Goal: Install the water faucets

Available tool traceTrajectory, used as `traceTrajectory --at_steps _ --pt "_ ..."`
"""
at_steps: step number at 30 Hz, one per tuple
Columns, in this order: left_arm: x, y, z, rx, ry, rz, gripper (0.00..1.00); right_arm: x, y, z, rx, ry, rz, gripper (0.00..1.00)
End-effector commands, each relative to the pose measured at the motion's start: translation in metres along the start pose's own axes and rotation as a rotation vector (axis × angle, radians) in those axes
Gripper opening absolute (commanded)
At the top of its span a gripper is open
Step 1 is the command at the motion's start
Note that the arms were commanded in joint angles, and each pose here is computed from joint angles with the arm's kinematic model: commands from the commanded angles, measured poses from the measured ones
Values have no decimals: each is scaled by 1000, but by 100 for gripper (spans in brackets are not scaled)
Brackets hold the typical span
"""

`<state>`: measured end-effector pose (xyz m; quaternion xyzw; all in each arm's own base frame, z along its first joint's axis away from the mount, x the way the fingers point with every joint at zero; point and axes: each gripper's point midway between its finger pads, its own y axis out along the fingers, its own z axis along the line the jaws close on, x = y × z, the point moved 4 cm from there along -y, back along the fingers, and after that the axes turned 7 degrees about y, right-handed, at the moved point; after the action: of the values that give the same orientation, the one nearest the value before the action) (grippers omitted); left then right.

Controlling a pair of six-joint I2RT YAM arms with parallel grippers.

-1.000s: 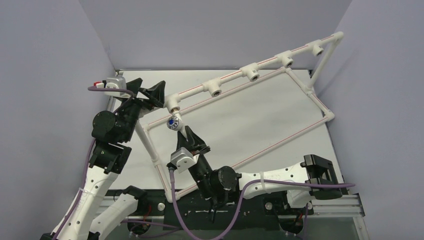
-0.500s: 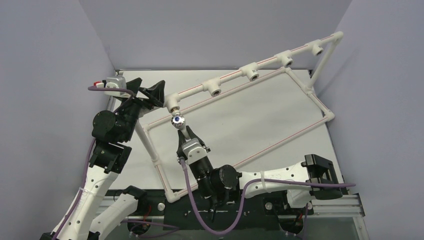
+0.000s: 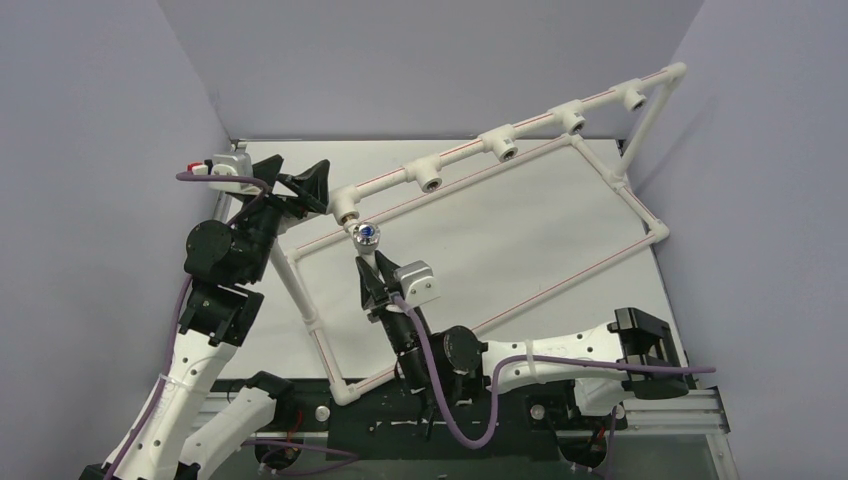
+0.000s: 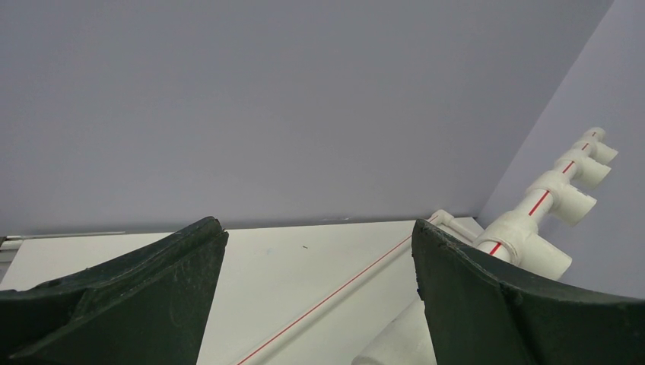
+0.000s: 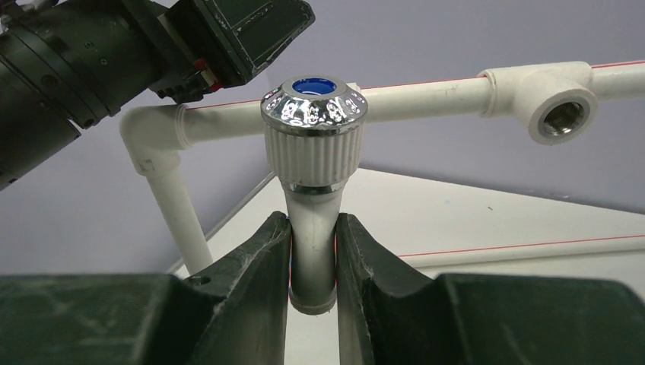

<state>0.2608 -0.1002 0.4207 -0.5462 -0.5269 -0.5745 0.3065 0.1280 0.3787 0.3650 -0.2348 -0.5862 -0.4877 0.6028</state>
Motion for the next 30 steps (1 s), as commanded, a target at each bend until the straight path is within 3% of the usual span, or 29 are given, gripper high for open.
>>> traceTrajectory --at_steps 1,30 --pt "-92 -28 0 -18 -5 377 90 30 15 -13 -46 250 -79 0" --pt "-85 -30 7 11 -11 341 90 14 17 -24 -211 878 -116 0"
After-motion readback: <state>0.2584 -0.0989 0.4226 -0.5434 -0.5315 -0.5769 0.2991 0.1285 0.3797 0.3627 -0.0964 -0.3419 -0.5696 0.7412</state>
